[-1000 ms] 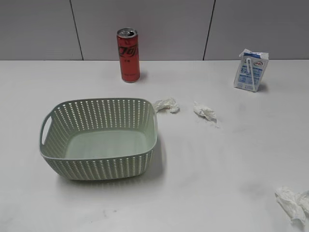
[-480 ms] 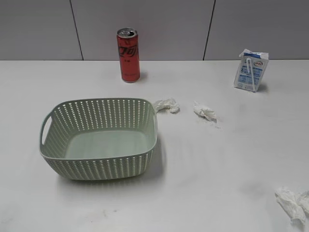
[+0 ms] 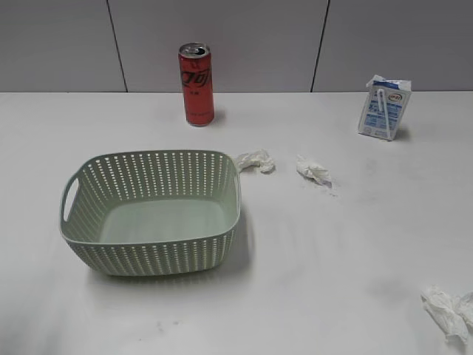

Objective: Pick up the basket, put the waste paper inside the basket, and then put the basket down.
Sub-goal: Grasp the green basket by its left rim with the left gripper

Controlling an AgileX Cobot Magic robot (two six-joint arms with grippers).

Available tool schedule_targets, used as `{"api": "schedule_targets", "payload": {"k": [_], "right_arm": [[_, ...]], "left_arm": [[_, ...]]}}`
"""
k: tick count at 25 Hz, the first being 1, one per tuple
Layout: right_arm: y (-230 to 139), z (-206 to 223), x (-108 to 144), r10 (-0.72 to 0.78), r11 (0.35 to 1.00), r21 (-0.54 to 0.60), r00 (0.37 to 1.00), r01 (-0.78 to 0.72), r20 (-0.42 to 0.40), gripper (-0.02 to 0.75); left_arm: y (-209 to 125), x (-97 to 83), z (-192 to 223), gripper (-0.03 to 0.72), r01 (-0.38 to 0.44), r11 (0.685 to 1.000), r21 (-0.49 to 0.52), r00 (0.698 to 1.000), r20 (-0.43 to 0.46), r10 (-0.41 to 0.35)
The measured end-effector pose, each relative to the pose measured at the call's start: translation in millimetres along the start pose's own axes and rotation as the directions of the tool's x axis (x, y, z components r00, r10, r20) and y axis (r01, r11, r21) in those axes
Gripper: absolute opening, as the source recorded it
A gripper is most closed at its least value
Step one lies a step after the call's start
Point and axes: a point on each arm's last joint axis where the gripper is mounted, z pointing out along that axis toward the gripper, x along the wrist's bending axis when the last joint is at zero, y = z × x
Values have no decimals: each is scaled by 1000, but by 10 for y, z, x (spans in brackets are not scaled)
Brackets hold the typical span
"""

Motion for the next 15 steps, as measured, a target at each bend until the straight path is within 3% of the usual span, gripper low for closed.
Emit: {"api": "schedule_targets", "payload": {"k": [5, 9, 15], "right_arm": [[0, 0, 0, 0, 1000, 0, 1000, 0, 0, 551], [1, 0, 0, 0, 1000, -1, 1000, 0, 0, 551], [1, 0, 0, 0, 1000, -1, 1000, 0, 0, 551]], "left_arm": [[497, 21, 416, 574, 16, 991, 131, 1000, 11, -18], [776, -119, 755, 574, -12, 976, 217, 1000, 29, 6], [916, -305, 1327, 574, -11, 941, 340, 997, -68, 37]]}}
